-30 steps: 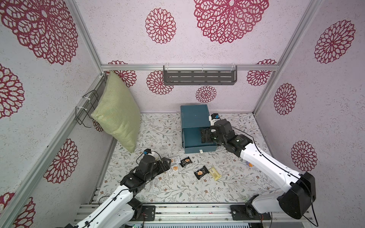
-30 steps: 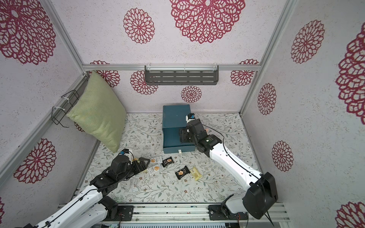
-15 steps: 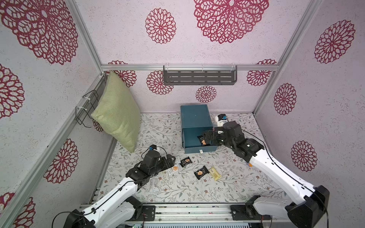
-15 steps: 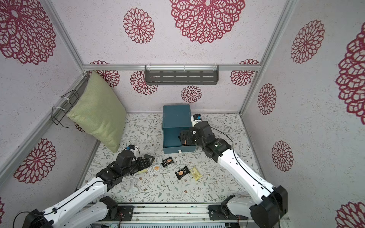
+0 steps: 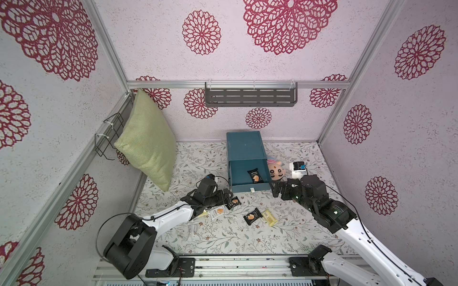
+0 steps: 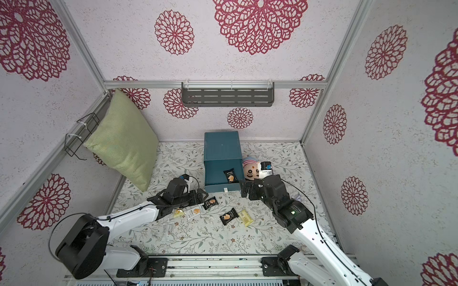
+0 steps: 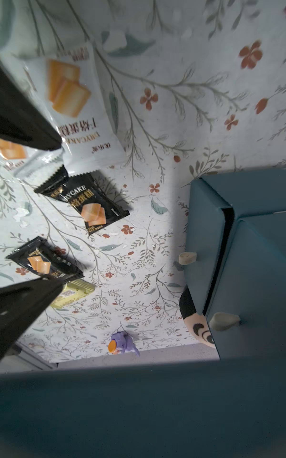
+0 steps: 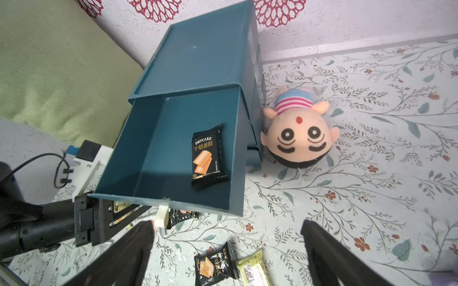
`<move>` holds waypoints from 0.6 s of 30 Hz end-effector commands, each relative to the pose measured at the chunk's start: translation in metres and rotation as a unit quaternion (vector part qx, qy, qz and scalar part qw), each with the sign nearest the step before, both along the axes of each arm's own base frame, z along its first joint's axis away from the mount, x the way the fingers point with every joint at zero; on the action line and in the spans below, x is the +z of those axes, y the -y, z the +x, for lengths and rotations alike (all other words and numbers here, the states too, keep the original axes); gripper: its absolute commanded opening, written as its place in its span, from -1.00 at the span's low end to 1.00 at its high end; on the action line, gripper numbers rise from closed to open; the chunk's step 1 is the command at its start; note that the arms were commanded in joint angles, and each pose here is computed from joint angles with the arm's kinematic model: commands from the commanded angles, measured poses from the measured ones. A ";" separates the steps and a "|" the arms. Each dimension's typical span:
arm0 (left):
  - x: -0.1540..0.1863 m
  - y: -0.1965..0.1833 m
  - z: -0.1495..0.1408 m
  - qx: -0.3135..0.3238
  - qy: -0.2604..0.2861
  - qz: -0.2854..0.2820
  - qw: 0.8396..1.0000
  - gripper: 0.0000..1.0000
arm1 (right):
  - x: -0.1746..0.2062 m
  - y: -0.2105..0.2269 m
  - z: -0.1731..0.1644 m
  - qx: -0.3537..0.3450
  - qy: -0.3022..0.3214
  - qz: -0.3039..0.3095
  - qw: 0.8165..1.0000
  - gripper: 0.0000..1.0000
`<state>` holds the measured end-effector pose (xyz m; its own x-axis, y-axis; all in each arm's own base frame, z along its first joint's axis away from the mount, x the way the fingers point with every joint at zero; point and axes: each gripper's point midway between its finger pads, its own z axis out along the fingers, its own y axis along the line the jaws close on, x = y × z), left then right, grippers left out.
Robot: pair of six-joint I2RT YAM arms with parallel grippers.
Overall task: Place the cookies into the drawer by color
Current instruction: Adjust the cookie at the center of the board.
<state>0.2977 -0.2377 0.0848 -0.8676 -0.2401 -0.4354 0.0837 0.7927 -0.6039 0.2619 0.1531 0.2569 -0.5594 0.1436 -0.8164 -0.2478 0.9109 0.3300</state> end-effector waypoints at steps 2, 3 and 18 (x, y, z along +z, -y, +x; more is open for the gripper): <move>0.006 0.030 0.015 -0.030 0.015 -0.049 0.998 0.52 | -0.003 0.009 -0.003 -0.019 -0.001 0.009 1.000 0.98; 0.003 0.033 0.017 -0.034 0.011 -0.051 0.998 0.47 | -0.005 0.010 -0.004 -0.019 -0.003 0.009 1.000 0.98; -0.050 0.004 0.020 0.002 -0.038 0.000 0.999 0.42 | 0.000 0.023 -0.014 -0.034 0.007 0.014 0.999 0.98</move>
